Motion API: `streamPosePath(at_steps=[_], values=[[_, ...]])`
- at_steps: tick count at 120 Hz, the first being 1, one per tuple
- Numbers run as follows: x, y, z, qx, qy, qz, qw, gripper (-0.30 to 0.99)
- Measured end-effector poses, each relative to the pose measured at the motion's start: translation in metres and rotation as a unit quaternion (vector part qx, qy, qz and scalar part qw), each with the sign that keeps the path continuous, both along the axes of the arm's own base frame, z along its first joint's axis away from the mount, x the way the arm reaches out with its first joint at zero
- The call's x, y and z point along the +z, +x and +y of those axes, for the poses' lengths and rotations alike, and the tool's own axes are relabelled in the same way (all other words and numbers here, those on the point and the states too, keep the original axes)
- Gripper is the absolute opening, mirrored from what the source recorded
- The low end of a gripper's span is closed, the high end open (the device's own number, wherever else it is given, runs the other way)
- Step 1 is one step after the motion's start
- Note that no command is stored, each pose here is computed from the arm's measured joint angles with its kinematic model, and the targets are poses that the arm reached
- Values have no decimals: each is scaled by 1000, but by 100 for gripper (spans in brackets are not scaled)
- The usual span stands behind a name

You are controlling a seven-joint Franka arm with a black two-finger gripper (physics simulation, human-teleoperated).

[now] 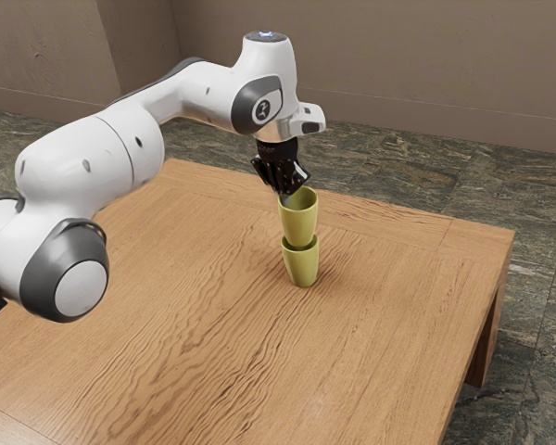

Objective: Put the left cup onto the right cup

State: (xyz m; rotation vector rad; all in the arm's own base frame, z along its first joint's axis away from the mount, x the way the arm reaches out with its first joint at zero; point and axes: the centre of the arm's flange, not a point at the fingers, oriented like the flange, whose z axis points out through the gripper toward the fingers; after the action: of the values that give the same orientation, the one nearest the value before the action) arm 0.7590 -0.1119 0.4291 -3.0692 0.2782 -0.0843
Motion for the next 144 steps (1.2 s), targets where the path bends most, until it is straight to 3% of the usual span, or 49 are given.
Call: streamPosePath(at_steps=[107,144], values=[[-12,2,-2,0,-1,4,1000,-9],[-14,2,-1,0,-2,4,1000,3]])
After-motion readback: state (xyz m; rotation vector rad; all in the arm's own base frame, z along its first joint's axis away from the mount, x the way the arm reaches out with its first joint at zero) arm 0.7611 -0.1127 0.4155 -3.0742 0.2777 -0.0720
